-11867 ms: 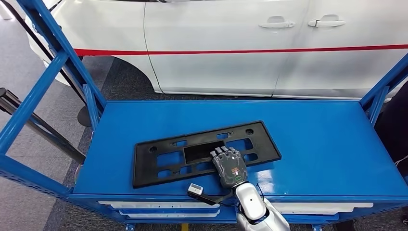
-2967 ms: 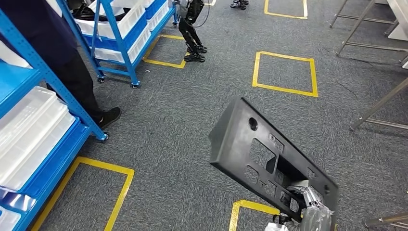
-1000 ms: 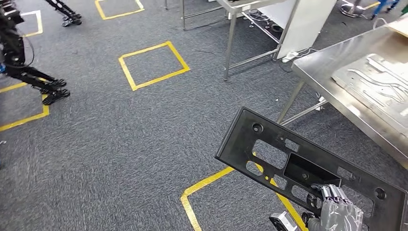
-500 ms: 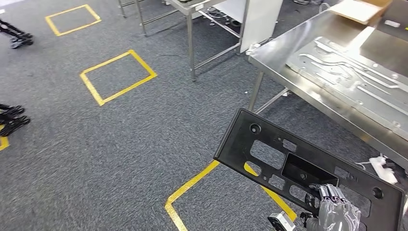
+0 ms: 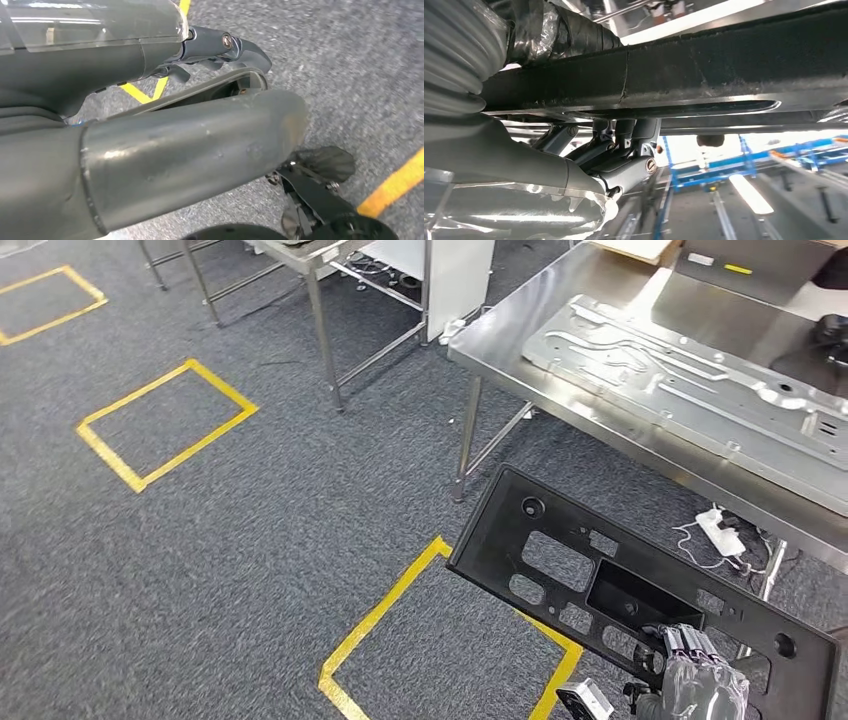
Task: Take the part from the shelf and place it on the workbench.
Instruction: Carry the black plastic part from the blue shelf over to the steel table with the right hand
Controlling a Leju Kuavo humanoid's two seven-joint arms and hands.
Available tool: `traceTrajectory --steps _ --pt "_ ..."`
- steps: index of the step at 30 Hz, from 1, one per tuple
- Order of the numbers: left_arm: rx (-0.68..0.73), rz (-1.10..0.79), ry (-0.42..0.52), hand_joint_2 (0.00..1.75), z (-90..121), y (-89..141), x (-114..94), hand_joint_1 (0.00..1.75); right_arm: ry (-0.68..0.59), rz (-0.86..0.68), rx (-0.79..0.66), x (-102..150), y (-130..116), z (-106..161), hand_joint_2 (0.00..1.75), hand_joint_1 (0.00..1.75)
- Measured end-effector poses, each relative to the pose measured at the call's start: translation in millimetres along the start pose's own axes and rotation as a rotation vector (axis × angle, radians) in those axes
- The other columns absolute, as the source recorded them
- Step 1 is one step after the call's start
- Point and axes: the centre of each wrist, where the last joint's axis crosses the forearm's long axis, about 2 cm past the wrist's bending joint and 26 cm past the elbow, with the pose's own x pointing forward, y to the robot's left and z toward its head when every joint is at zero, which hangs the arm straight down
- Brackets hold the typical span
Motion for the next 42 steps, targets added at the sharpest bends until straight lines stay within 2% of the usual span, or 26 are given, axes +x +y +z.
traceTrajectory --steps 6,16,23,42 --pt "-0.002 0.001 -0.012 0.00 -1.9 1.1 6.0 0.00 0.013 0.006 0.008 1.1 0.3 0.6 1.75 1.75" --pt "-0.011 0.009 -0.002 0.00 -0.1 0.3 0.0 0.00 0.023 0.004 0.024 5.4 2.9 -1.5 1.75 1.75" --pt "-0.017 0.008 -0.011 0.00 -0.6 0.4 1.7 0.00 -0.006 0.052 0.025 3.8 3.5 -4.6 1.75 1.75" --pt "-0.027 -0.017 -0.006 0.00 -0.9 1.7 2.3 0.00 -0.005 0.041 0.057 2.3 10.5 -14.4 1.75 1.75"
